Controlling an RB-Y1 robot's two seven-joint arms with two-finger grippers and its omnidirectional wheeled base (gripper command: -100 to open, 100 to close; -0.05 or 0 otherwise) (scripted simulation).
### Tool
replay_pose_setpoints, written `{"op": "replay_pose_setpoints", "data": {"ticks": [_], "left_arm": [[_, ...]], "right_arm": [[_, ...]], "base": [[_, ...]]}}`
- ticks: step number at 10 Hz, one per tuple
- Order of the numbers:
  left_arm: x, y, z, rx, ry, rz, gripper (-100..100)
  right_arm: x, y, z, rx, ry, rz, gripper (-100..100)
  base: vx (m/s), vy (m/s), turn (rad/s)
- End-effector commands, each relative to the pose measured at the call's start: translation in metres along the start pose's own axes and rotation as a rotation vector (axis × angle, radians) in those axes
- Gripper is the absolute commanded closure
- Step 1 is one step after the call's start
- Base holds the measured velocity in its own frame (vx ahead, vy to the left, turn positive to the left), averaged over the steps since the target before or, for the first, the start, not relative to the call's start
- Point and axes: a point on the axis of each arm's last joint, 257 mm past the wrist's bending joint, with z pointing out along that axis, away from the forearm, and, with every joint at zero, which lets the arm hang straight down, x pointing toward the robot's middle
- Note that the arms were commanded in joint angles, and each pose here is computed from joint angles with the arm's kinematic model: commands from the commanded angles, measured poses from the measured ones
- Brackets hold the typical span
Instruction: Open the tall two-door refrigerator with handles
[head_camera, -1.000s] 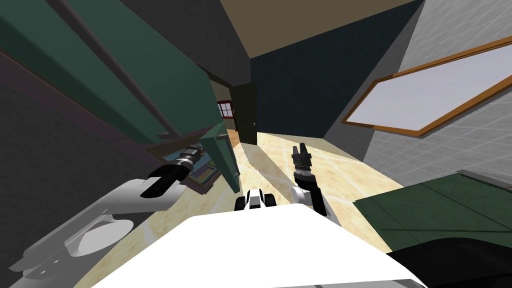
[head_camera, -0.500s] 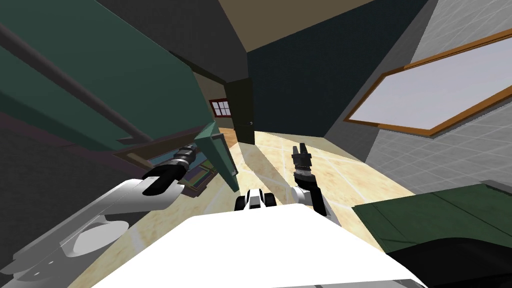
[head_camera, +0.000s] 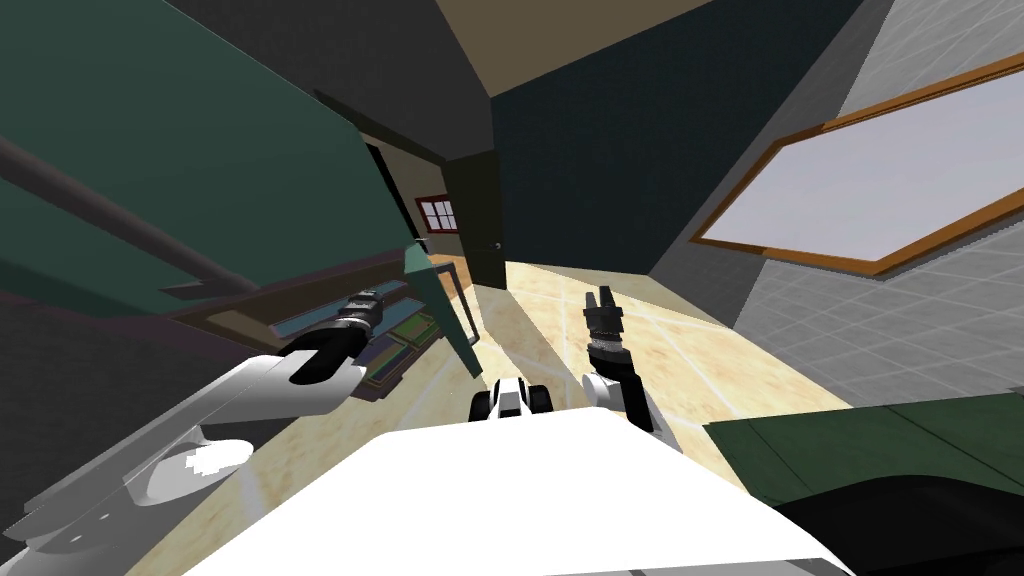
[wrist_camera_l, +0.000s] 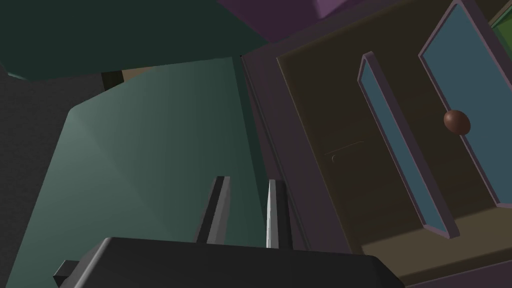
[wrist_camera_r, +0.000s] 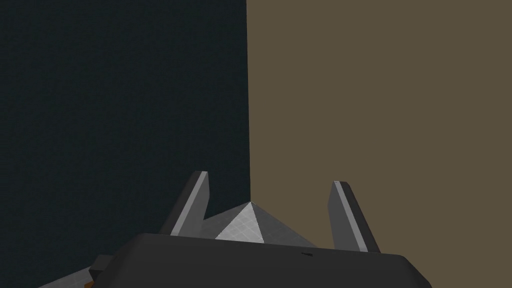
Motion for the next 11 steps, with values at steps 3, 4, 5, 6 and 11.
{"op": "replay_pose_setpoints", "data": {"ticks": [3, 4, 5, 6, 11], "left_arm": [[-0.026, 0.004, 0.009, -0.022, -0.077, 0.013, -100], [-0.032, 0.003, 0.01, -0.022, -0.095, 0.015, -100], [-0.039, 0.003, 0.011, -0.025, -0.114, 0.017, -100], [-0.046, 0.004, 0.013, -0.031, -0.133, 0.019, -100], [-0.079, 0.006, 0.018, -0.054, -0.226, 0.028, -100]], "right_arm": [[0.0, 0.0, 0.0, 0.0, 0.0, 0.0, 0], [0.0, 0.0, 0.0, 0.0, 0.0, 0.0, 0], [0.0, 0.0, 0.0, 0.0, 0.0, 0.0, 0], [0.0, 0.0, 0.0, 0.0, 0.0, 0.0, 0], [0.0, 0.0, 0.0, 0.0, 0.0, 0.0, 0]], "base": [[0.115, -0.157, 0.016], [0.141, -0.185, 0.017], [0.138, -0.183, 0.021], [0.136, -0.203, 0.012], [0.116, -0.178, 0.016]]}}
